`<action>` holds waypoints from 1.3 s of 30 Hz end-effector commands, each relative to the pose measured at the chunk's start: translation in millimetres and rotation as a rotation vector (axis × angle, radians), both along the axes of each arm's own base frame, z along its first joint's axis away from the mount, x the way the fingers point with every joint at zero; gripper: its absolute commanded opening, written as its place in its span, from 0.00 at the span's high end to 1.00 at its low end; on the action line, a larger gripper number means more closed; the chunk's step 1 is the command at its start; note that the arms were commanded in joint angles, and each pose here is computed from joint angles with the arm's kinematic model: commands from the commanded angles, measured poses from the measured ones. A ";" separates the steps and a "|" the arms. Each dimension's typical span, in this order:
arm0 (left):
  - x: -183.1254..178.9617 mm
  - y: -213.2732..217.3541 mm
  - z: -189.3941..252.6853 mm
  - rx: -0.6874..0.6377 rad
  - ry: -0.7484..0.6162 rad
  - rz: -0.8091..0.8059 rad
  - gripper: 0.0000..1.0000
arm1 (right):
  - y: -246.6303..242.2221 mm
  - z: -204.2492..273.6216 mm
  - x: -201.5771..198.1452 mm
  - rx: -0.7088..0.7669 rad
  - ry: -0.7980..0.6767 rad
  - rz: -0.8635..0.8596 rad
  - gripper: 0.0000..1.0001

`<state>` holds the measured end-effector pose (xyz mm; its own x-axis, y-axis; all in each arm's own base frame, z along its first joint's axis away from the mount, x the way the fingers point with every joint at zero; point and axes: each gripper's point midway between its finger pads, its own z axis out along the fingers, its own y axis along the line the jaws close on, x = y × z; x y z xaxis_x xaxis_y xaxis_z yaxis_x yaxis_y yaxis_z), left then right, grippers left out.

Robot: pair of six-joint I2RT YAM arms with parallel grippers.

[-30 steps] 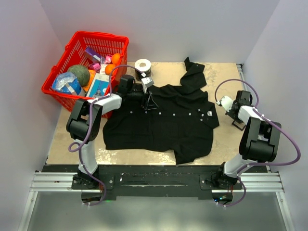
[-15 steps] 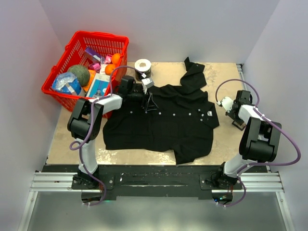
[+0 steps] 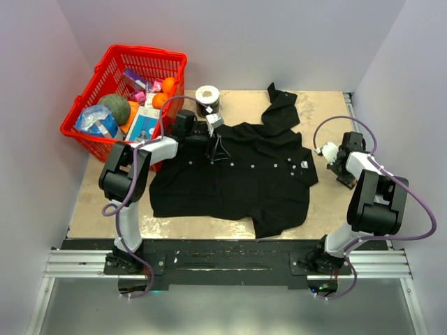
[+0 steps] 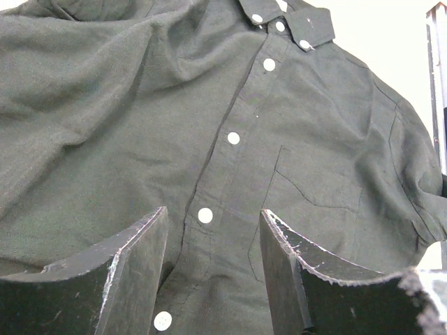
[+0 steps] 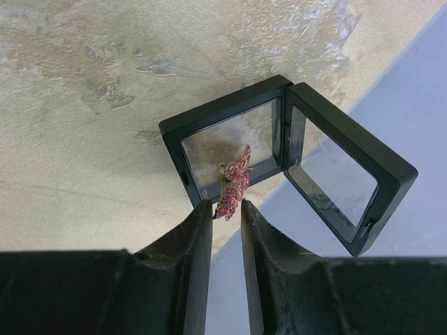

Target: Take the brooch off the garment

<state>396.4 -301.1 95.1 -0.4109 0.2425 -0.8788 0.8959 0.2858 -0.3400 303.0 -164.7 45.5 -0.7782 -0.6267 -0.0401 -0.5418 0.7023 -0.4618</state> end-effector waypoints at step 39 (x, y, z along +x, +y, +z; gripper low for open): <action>-2.4 -5.4 2.6 -0.025 -0.003 -0.026 0.40 | 20.3 8.5 39.1 0.084 -0.078 -0.013 0.67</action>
